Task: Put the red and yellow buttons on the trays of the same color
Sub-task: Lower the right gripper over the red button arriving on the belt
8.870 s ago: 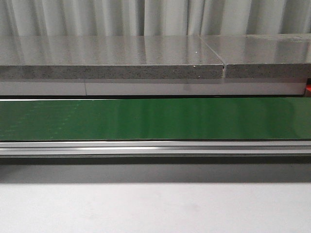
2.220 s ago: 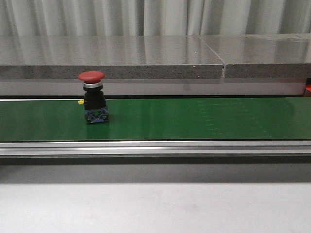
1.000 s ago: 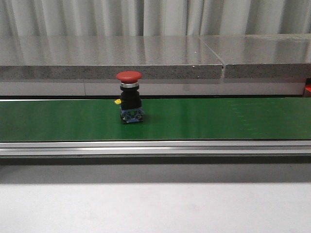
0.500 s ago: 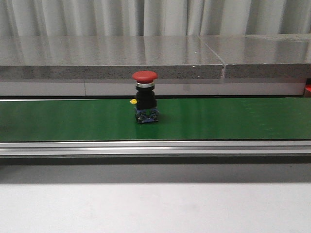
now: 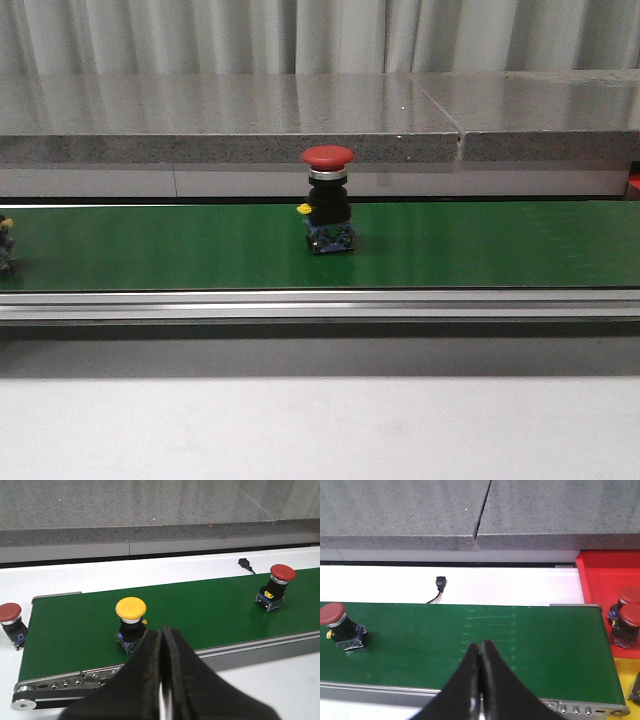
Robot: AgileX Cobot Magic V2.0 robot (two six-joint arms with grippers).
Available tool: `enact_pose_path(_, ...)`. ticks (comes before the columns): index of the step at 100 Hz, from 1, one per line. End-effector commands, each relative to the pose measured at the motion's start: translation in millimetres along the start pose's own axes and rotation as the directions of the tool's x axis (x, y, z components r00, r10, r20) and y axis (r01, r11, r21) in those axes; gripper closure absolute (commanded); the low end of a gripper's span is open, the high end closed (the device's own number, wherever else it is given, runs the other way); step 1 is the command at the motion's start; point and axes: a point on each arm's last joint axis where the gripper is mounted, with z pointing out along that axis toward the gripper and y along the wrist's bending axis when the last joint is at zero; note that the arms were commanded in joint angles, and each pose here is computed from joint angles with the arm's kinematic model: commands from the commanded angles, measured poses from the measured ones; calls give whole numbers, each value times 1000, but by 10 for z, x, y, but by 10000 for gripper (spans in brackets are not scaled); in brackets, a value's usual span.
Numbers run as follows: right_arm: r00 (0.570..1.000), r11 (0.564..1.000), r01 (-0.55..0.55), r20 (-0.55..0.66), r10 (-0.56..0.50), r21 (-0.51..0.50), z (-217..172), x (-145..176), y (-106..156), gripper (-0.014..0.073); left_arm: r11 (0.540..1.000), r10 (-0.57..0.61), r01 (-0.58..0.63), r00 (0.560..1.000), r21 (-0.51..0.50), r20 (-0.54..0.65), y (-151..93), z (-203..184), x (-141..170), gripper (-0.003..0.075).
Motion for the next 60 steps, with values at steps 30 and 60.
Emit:
enact_pose_path(30,993,1000,-1,115,0,7,-43,-155,2,661,1000,-19,18,995,14,96,-12,-33,-144,741)
enact_pose_path(60,998,1000,-1,61,1,-5,22,-153,7,661,1000,-19,18,995,14,96,-12,-33,-144,741)
